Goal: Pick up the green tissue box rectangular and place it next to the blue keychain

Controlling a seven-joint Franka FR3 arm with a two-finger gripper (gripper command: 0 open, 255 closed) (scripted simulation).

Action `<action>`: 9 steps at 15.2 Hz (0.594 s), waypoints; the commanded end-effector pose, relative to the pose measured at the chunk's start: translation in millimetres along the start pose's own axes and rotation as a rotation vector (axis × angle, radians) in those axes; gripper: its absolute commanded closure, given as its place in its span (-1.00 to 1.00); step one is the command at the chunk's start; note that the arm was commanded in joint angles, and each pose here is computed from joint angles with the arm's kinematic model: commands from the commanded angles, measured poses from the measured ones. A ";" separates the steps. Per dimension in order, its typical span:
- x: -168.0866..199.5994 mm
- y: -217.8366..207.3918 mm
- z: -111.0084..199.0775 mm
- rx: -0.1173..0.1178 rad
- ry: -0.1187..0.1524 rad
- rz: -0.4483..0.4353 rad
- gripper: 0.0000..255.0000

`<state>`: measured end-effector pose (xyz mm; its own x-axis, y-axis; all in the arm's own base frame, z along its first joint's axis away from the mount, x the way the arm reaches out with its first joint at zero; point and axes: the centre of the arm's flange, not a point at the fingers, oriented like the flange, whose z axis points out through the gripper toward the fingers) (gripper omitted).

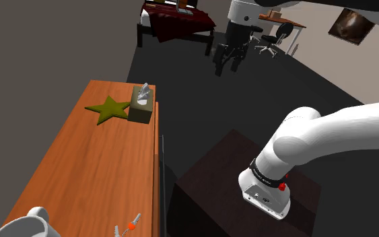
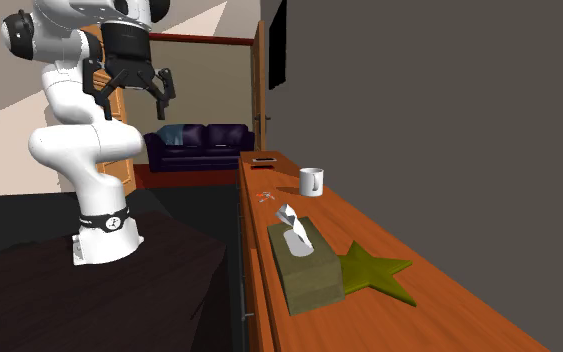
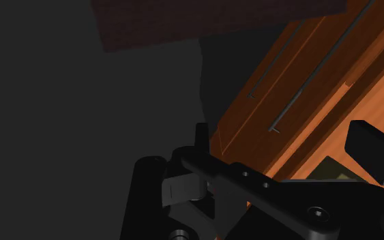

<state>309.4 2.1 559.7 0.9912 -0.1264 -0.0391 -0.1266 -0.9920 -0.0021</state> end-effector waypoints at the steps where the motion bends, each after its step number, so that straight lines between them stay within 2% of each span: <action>1: 0.0 0.0 0.0 0.000 0.000 0.000 -1.00; 9: 69.1 -2.8 65.2 0.165 0.080 -0.146 -1.00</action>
<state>364.2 -1.4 501.1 0.9993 -0.0045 0.0363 0.0009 -0.9892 -0.1466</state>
